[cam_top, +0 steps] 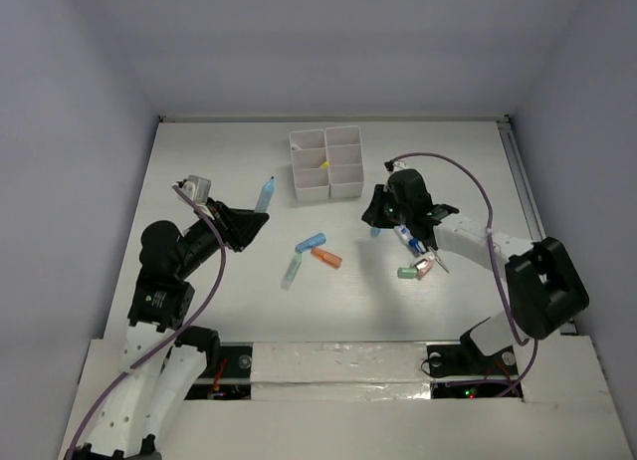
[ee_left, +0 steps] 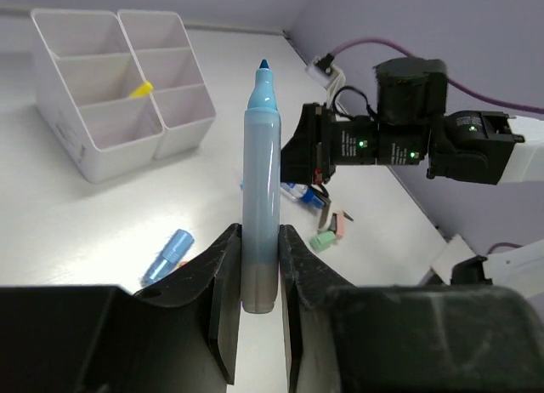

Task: Sort the stationery into containers
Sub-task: Close the pen cap on the pen.

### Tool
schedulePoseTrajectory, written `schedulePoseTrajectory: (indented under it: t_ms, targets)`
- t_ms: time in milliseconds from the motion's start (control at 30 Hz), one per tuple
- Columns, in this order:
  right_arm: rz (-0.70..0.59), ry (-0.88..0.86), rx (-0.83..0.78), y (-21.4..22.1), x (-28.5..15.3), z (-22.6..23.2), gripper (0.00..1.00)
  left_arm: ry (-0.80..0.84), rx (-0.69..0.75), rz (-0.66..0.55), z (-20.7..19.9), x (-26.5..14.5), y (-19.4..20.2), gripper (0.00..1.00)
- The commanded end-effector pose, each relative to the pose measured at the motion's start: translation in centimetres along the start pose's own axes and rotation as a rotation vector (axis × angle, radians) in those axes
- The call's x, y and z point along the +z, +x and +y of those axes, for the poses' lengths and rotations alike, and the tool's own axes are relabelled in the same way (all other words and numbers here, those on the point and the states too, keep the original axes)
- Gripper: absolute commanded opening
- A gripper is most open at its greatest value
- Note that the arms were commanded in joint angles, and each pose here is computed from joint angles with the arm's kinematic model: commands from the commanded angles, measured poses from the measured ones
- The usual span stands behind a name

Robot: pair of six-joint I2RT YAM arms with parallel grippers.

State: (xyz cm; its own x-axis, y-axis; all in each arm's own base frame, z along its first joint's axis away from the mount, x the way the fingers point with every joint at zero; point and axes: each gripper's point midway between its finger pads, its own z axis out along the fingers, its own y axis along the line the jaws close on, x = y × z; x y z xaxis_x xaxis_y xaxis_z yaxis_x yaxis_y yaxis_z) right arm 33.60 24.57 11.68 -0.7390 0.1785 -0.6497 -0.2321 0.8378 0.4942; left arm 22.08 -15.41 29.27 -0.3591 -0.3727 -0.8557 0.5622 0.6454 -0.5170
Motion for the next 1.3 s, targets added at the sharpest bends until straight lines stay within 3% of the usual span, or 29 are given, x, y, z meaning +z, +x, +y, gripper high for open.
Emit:
schedulePoseTrajectory:
  t_ms: [0, 100, 167, 467, 667, 733, 867, 933, 1067, 1100, 1167, 1267]
  targets:
    - [0.006, 0.311, -0.095, -0.4, 0.1, -6.1, 0.28, -0.049, 0.112, -0.042, 0.1, -0.6, -1.3, 0.00]
    - [0.009, 0.367, -0.095, -0.6, 0.5, -7.3, 0.42, -0.055, 0.118, -0.034, 0.0, -0.7, -1.1, 0.00]
    - [0.016, 0.402, -0.095, -0.3, 0.9, -8.2, 0.43, -0.070, 0.119, -0.032, 0.3, -0.9, -0.9, 0.00]
    - [0.065, 0.404, -0.068, 1.1, 3.0, -9.1, 0.42, -0.071, 0.130, -0.040, 0.0, -1.0, -1.1, 0.00]
    - [0.057, 0.338, -0.073, 0.9, 4.0, -8.1, 0.40, -0.060, 0.128, -0.037, -0.2, -0.8, -1.1, 0.00]
    - [0.072, 0.314, -0.073, 1.1, 4.3, -7.7, 0.35, -0.058, 0.128, -0.035, -0.2, -0.8, -1.0, 0.00]
    - [0.134, 0.222, -0.109, 2.8, 4.7, -5.1, 0.37, -0.058, 0.125, -0.035, -0.2, -0.7, -1.0, 0.00]
    - [0.155, 0.208, -0.133, 3.1, 4.9, -4.2, 0.40, -0.058, 0.122, -0.032, -0.2, -0.6, -0.9, 0.00]
    - [0.182, 0.023, -0.100, 3.7, 5.0, 0.0, 0.51, -0.055, 0.119, -0.030, -0.1, -0.5, -0.9, 0.00]
    - [0.171, -0.003, -0.094, 3.4, 5.1, 0.5, 0.61, -0.056, 0.120, -0.029, -0.1, -0.5, -0.9, 0.00]
    - [0.157, -0.069, -0.073, 2.7, 5.0, 2.1, 0.67, -0.056, 0.119, -0.028, -0.1, -0.5, -0.8, 0.00]
    - [0.125, -0.151, -0.066, 1.8, 4.8, 3.9, 0.68, -0.060, 0.119, -0.030, -0.1, -0.5, -0.9, 0.00]
